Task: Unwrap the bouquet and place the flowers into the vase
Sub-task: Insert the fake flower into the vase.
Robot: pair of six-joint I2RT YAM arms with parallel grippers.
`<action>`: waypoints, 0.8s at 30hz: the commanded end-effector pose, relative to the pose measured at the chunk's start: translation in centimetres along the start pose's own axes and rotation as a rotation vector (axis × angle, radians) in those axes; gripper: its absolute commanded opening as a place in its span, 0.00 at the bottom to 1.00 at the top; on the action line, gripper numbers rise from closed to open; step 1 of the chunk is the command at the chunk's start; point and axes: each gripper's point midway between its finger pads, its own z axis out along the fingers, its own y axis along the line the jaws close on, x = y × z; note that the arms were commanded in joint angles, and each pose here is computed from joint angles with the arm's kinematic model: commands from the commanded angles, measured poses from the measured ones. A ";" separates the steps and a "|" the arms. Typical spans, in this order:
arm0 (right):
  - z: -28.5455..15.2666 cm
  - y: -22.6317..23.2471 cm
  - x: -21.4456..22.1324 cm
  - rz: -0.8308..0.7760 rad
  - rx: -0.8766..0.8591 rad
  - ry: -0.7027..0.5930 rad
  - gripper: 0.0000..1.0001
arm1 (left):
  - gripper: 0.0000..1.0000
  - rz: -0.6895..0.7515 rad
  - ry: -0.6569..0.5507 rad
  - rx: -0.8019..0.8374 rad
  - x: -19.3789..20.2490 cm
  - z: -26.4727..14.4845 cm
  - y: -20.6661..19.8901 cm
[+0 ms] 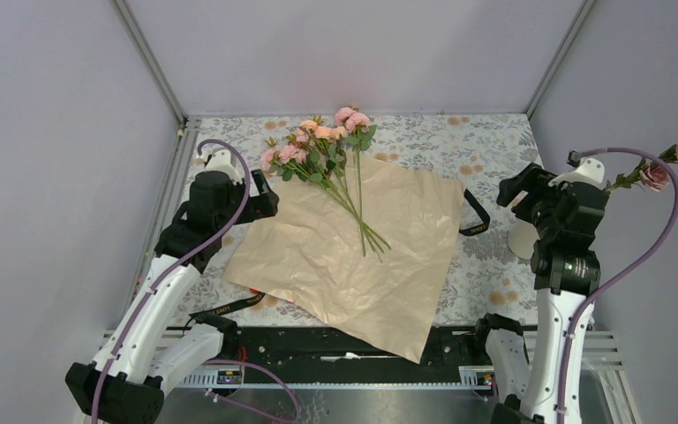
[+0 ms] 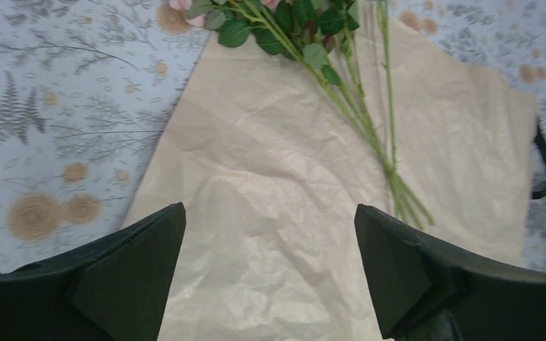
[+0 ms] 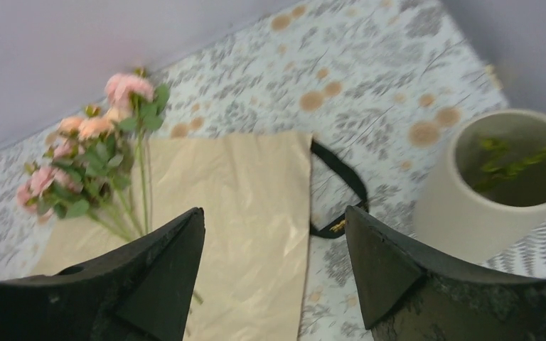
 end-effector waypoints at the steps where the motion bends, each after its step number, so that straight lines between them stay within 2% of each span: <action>1: 0.7 3.2 2.6 0.032 -0.138 0.156 0.78 | 0.96 -0.199 -0.019 0.158 -2.1 1.3 -4.2; 7: 2.6 6.8 6.1 -0.030 -0.208 0.271 0.77 | 0.91 -0.352 0.021 0.228 -1.3 5.8 -7.1; 12: 3.7 10.0 9.3 -0.015 -0.294 0.335 0.76 | 0.90 -0.286 0.066 0.237 -0.4 9.9 -11.3; 17: 3.5 11.3 10.8 -0.008 -0.332 0.375 0.74 | 0.88 -0.196 0.134 0.217 1.3 15.2 -15.2; 24: 2.3 10.6 11.3 -0.031 -0.331 0.375 0.71 | 0.70 -0.111 0.230 0.192 4.3 21.6 -18.6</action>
